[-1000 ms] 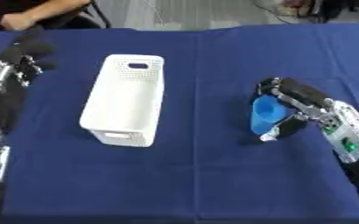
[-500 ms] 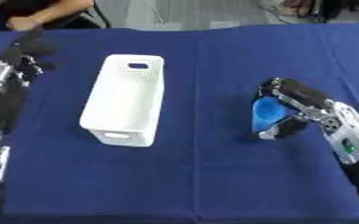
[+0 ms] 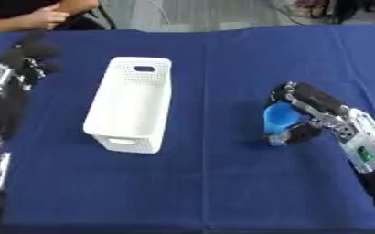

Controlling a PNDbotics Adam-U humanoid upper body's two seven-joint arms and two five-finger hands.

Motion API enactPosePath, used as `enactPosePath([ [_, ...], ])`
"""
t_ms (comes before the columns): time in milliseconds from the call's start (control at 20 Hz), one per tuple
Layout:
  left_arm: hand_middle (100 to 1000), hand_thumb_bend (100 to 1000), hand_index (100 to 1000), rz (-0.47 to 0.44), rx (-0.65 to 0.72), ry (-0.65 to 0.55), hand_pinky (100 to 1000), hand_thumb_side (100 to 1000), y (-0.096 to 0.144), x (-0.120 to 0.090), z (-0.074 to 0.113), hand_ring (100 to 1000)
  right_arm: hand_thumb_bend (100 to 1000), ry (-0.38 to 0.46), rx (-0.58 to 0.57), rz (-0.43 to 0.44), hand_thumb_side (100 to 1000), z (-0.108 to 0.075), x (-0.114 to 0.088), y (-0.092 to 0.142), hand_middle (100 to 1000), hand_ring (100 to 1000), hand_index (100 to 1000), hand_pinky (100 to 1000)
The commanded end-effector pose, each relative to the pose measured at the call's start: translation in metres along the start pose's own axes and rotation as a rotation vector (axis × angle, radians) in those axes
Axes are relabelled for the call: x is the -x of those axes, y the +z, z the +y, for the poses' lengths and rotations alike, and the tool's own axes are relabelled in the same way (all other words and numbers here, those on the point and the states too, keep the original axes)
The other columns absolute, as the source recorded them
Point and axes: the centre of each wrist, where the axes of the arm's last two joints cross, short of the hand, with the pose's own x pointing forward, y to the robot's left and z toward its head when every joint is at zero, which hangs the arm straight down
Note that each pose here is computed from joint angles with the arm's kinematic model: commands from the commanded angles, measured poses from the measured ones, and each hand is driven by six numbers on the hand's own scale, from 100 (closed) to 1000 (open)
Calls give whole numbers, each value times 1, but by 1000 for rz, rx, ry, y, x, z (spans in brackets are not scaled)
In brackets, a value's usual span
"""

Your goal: Pick up objects on the table and place them in the box.

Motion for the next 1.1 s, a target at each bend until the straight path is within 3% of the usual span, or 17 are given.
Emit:
enactPosePath([
  [50, 997, 100, 822, -24, 7, -13, 807, 1000, -4, -5, 1, 880, 556, 24, 21, -8, 470, -12, 0, 3, 252, 123, 506, 104],
  [600, 997, 100, 821, -20, 15, -17, 809, 1000, -3, -5, 1, 881, 559, 60, 122, -76, 561, -52, -18, 2, 250, 121, 502, 103],
  [750, 997, 100, 821, -20, 19, -18, 809, 1000, -3, -5, 1, 881, 581, 55, 139, -91, 538, -58, -23, 0, 249, 120, 501, 102],
  [1100, 997, 100, 821, -18, 31, -18, 811, 1000, -3, -4, 0, 881, 661, 41, 188, -145, 582, -75, -38, -12, 241, 113, 496, 100],
])
